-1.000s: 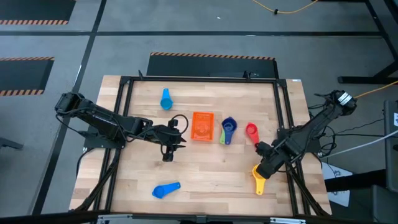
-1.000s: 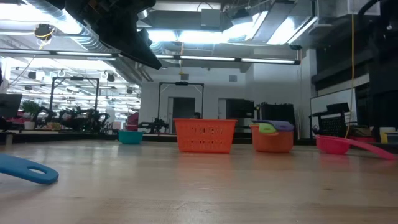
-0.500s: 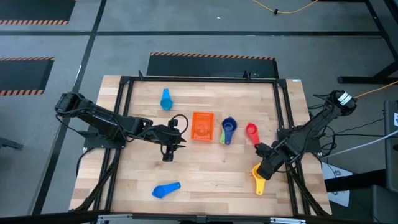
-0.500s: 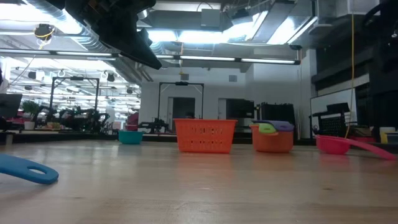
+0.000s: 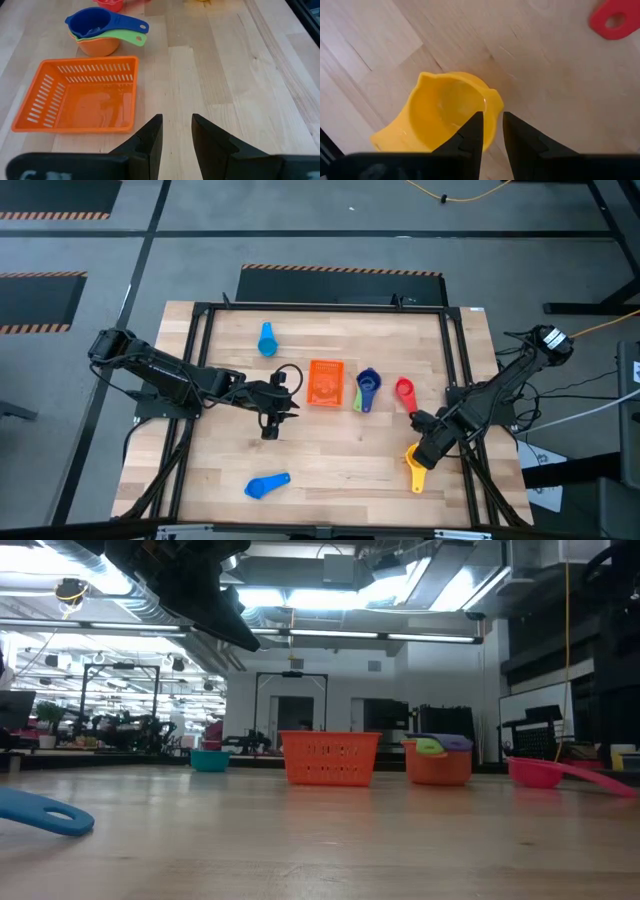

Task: Nest measuring cups in basket
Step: Stack the yellow measuring cup on top of the dark blue measuring cup

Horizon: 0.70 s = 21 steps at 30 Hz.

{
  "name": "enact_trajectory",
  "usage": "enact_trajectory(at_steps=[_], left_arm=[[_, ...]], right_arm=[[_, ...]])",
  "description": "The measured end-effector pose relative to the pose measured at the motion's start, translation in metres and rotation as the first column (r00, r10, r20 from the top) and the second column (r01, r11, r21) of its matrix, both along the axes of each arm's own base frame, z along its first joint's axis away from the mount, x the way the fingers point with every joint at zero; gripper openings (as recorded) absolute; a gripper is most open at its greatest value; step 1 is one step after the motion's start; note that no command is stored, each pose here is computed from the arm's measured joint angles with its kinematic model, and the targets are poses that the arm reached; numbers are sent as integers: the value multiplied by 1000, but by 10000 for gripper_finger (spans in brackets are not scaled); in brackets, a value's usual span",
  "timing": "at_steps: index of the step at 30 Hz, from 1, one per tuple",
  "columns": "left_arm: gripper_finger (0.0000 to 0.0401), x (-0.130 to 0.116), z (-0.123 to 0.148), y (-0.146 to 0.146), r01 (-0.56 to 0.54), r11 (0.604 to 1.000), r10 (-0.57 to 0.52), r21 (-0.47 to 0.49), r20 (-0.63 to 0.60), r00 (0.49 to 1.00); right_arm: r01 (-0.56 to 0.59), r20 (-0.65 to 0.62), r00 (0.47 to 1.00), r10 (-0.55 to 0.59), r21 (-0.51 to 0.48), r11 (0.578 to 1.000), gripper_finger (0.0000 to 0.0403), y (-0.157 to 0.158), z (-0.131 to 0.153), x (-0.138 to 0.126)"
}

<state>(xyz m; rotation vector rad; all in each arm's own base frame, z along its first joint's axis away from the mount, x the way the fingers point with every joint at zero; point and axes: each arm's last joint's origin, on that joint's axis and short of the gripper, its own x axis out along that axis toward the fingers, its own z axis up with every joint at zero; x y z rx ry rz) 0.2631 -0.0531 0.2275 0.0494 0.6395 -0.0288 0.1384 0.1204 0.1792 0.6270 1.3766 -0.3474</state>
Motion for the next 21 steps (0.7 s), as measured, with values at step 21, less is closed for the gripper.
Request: enact_trajectory(at_steps=[21], left_arm=[[96,0,0,0,0,1000,0,0,0,1000]], right_arm=[[-18,-87,996,17,-10,1000,60,11,-22,10]])
